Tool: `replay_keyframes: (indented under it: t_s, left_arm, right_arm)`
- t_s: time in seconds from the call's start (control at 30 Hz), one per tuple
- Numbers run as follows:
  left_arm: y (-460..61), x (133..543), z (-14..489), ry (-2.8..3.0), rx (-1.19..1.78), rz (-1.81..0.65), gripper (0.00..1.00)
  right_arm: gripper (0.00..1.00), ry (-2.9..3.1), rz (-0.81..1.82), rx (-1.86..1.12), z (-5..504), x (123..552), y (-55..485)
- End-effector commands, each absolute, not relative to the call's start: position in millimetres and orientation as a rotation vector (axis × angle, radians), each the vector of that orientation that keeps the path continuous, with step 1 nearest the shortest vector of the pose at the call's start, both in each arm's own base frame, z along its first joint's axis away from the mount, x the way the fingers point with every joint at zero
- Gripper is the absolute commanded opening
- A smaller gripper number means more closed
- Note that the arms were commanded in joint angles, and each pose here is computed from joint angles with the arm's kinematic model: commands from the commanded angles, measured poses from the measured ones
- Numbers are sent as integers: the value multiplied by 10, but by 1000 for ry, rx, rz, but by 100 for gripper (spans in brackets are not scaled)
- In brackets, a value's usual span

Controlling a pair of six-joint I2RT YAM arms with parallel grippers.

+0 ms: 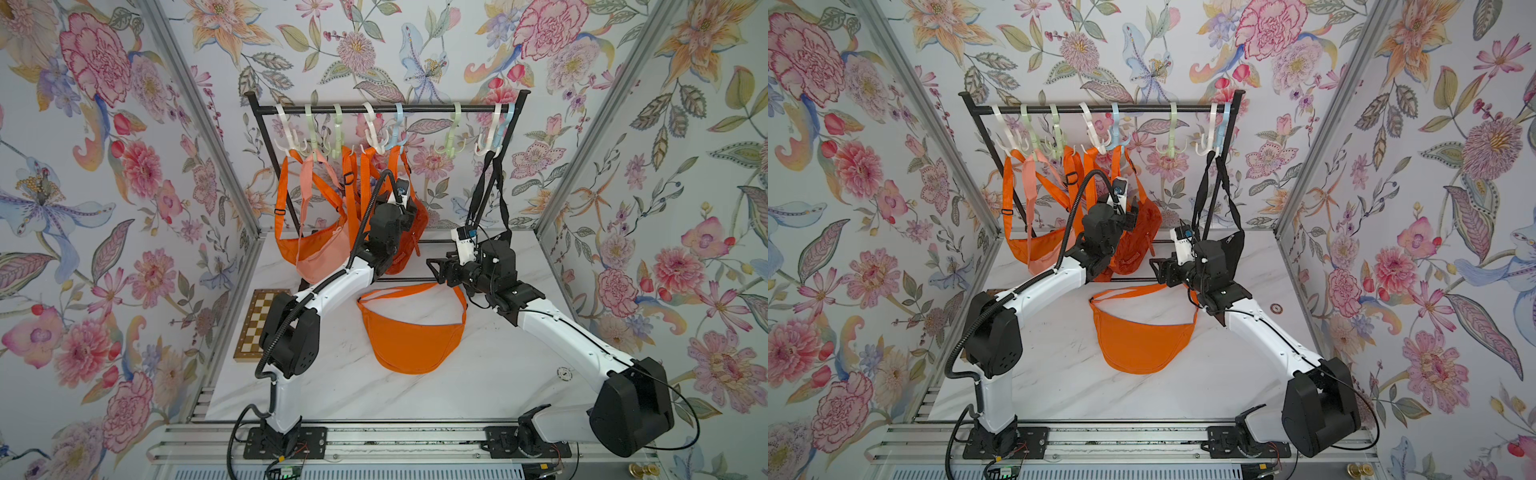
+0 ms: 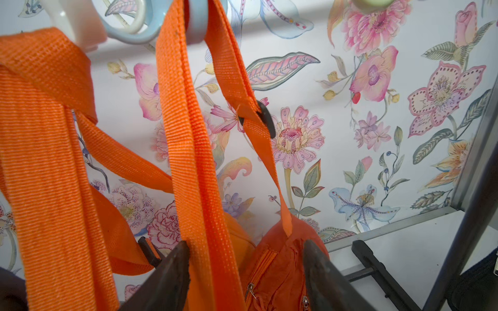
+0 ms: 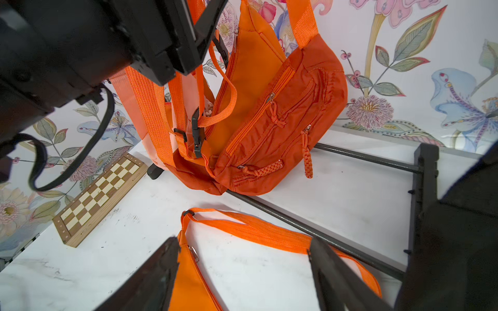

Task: Take the bag off the hook
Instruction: Pick up the bag from the hook.

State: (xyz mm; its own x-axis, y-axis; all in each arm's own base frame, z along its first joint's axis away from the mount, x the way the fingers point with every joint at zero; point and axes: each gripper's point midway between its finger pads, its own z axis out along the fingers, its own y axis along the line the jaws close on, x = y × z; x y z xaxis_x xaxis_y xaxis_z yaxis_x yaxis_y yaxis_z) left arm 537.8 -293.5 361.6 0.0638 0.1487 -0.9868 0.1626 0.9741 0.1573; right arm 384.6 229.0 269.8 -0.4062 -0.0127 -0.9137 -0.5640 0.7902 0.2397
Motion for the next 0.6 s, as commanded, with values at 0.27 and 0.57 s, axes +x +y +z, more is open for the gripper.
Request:
replay_keyframes:
  t_s: [0.27,0.57]
  left_arm:
    - [-2909,5698,3681,1514,218,84,43]
    - [-2833,5605,3806,1499,258,115,0]
  right_arm:
    - [77,1880,654,-458,2773,3810,2282]
    - [78,1859,616,-492,2790,3943,2272]
